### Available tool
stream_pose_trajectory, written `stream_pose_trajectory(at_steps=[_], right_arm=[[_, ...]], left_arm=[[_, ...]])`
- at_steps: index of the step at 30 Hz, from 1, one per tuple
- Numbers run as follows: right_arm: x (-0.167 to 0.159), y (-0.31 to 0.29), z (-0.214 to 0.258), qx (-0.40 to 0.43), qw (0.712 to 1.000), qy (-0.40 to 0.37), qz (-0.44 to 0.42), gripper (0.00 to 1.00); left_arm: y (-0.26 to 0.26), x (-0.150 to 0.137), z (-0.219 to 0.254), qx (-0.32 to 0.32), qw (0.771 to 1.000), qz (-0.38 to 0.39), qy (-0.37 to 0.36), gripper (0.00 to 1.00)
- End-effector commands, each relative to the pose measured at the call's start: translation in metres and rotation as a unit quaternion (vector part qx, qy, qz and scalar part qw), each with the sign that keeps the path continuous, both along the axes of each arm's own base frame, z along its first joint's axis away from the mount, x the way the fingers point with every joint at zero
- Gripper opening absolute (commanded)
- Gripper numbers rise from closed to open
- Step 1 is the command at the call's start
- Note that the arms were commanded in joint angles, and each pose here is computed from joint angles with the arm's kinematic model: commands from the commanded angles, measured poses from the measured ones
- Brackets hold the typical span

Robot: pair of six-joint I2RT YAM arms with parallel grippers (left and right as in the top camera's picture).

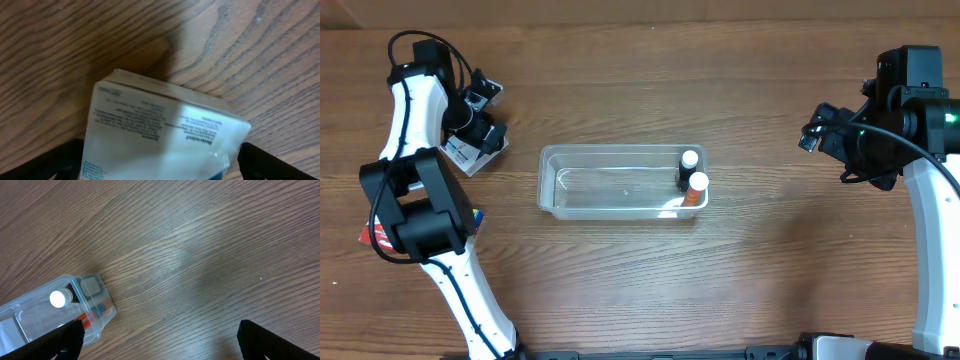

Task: Pack container
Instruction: 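Grasp the white box with the left gripper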

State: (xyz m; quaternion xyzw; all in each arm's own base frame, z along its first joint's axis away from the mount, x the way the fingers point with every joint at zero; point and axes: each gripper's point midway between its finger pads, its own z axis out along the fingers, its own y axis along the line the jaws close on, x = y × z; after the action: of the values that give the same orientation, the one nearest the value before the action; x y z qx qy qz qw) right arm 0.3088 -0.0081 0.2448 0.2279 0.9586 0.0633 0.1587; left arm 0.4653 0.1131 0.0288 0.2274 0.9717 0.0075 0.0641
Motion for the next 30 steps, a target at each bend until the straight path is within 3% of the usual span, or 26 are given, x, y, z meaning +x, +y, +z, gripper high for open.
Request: stream_pose_trajectory(at_steps=[1,14,19,22,30], right_arm=[[0.003,-0.003,0.0,-0.005,1.0,-0.004,-0.002,1.0],[0.002,-0.004,0.0,-0.007,1.0,-0.002,-0.002,1.0],[0.001,-0.006,-0.001,-0.014,1.0,0.0,-0.003,1.0],[0.001,-0.006,-0.001,-0.014,1.0,0.0,-0.003,1.0],[0.001,-0.006,-0.001,-0.014,1.0,0.0,-0.003,1.0]], left_arm=[[-0.006,-0.001,-0.01,-0.015,1.0,-0.014,0.011,1.0],[-0.011,-0.029,-0.036,-0.031,0.996,0.042,0.07,1.0],[-0.011,-0.03,-0.036,-0.033,0.994,0.074,0.073,0.91],[-0.012,-0.031,-0.036,-0.034,0.993,0.083,0.076,0.79],[0.001,-0.034,-0.036,0.003,0.991,0.106,0.082,0.74]])
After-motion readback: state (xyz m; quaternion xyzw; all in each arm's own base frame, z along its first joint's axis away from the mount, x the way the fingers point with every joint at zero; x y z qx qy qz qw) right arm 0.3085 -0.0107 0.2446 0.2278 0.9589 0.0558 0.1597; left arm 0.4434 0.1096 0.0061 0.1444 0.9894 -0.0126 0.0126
